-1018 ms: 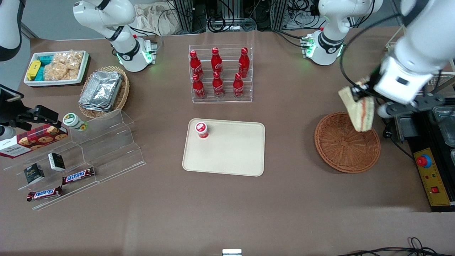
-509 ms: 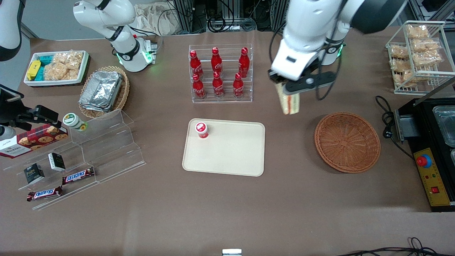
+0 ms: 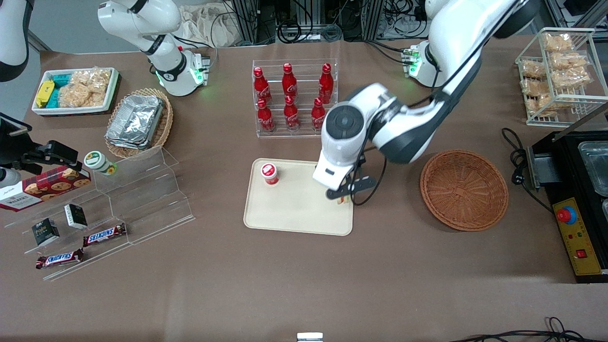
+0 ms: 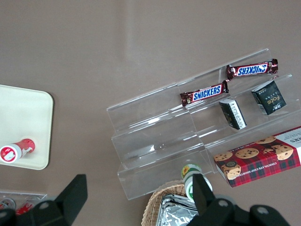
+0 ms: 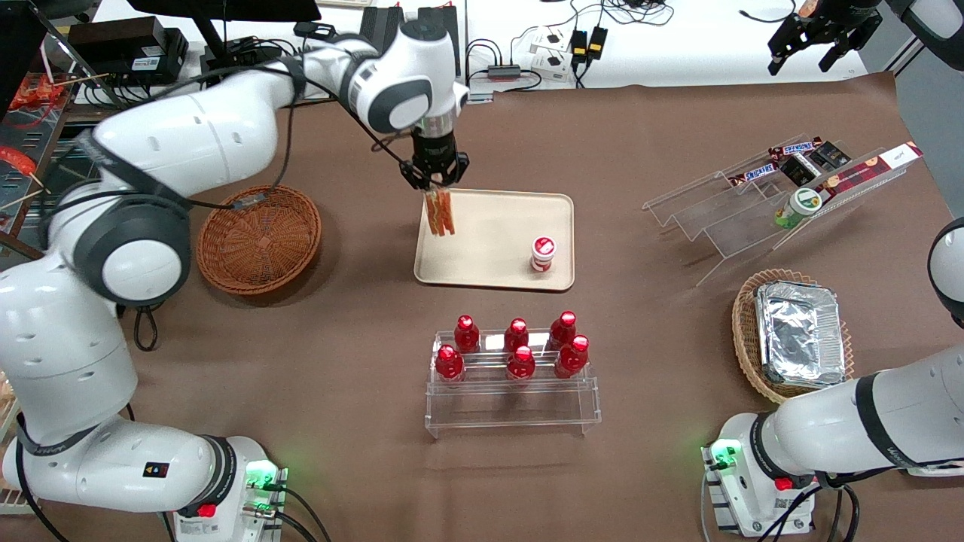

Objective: Place sandwich from basket to tray
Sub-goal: 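Carry the sandwich over the cream tray with the left gripper, then lower the sandwich onto the tray and open the left gripper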

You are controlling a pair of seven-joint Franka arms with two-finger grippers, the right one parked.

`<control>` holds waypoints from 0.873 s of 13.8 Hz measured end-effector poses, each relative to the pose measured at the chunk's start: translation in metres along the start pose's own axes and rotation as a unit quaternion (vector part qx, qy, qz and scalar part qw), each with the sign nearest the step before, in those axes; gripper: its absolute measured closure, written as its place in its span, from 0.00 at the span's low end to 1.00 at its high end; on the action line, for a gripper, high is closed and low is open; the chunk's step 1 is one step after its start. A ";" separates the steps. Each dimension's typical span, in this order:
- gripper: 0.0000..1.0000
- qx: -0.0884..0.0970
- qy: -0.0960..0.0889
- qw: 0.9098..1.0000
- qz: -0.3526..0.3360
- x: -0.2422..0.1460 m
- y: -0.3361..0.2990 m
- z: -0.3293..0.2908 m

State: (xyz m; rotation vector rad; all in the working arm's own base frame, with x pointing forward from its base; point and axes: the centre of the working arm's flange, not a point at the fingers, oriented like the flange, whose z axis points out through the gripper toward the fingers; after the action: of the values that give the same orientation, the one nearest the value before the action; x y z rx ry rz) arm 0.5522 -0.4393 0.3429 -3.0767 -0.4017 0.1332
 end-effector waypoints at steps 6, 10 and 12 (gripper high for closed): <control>0.68 0.003 -0.026 1.000 0.009 0.011 0.010 0.088; 0.65 0.018 -0.016 1.000 0.006 0.015 0.008 0.106; 0.56 0.018 -0.014 1.000 0.005 0.015 0.009 0.107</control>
State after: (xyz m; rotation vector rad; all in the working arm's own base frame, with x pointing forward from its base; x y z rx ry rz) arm 0.5598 -0.4415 0.2349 -3.0456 -0.3795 0.1830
